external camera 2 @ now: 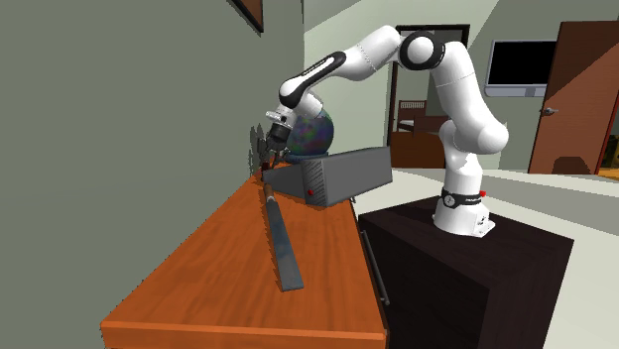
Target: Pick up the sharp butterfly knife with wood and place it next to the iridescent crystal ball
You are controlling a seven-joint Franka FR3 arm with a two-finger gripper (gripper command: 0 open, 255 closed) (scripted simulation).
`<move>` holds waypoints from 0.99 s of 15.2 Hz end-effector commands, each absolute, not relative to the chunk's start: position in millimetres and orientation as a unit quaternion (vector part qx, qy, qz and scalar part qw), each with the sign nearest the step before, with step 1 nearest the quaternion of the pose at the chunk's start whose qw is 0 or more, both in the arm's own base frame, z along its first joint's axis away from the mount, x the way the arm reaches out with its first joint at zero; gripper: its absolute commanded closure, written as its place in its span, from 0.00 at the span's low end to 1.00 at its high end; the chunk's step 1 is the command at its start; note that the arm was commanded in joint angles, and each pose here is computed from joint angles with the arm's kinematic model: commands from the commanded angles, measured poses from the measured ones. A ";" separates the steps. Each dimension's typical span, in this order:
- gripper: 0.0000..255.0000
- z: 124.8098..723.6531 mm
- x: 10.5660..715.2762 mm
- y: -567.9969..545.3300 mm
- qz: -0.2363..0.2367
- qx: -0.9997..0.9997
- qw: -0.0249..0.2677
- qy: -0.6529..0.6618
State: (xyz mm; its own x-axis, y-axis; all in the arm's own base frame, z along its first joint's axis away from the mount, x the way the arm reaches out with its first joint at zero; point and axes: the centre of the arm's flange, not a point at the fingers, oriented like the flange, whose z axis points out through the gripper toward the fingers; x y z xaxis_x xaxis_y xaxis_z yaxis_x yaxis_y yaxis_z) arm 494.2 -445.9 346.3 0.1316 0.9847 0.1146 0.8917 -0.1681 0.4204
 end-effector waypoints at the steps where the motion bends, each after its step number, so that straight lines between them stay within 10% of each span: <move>1: 1.00 336.1 493.7 -445.3 0.185 0.741 0.125 0.633; 9: 1.00 336.1 493.7 -445.3 0.185 0.741 0.125 0.633; 10: 0.00 336.1 492.7 -445.1 0.185 0.741 0.125 0.633; 15: 0.00 336.0 493.7 -445.3 0.185 0.741 0.125 0.633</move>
State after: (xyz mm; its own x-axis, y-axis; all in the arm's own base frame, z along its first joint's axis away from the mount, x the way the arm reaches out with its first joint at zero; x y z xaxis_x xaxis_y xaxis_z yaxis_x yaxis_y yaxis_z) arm 493.1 -445.5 336.4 0.1310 0.9847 0.1153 0.8919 -0.1678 0.4199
